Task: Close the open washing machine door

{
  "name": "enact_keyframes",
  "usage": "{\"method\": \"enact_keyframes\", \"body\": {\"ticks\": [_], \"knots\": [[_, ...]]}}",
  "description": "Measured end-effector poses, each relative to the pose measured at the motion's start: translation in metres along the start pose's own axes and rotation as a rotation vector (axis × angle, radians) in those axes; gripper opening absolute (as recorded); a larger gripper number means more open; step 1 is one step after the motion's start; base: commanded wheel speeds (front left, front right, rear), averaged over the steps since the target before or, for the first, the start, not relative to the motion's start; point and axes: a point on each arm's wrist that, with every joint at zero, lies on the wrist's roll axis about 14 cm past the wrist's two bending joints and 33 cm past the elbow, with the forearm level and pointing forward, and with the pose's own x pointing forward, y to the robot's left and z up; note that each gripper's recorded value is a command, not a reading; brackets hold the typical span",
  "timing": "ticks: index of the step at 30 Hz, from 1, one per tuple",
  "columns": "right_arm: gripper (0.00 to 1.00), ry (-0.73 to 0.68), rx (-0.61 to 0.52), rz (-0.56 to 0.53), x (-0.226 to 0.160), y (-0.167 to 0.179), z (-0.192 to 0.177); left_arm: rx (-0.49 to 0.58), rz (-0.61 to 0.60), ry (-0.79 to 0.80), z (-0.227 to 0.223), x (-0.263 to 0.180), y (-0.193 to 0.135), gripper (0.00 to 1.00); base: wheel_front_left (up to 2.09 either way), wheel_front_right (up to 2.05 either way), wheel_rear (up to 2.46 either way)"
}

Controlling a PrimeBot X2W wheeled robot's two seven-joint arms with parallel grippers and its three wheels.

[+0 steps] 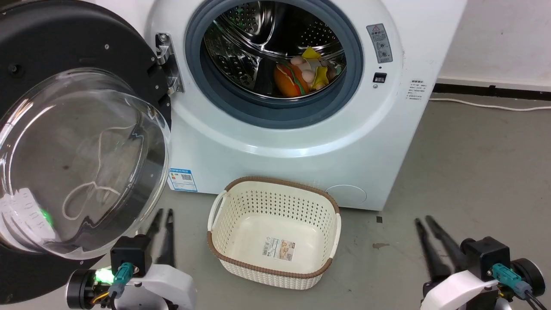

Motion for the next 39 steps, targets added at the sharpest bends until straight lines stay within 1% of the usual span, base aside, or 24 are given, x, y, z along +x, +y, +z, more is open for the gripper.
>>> {"method": "enact_keyframes", "body": {"ticks": [13,22,29,39], "knots": [[1.00,-0.013,0.011,0.001,0.001,0.000,0.002,0.000,-0.006,-0.013,0.002,-0.001,-0.002,1.00,0.00,0.00,0.00],[1.00,-0.032,0.031,0.023,0.005,0.007,0.004,0.003,0.007,-0.040,0.008,-0.006,0.004,1.00,0.00,0.00,0.00],[1.00,-0.052,0.045,0.065,0.012,0.020,0.008,0.006,0.036,-0.064,0.012,-0.013,0.015,1.00,0.00,0.00,0.00],[1.00,-0.065,0.055,0.161,0.020,0.052,0.010,0.017,0.102,-0.097,0.020,-0.029,0.038,1.00,0.00,0.00,0.00]]}}
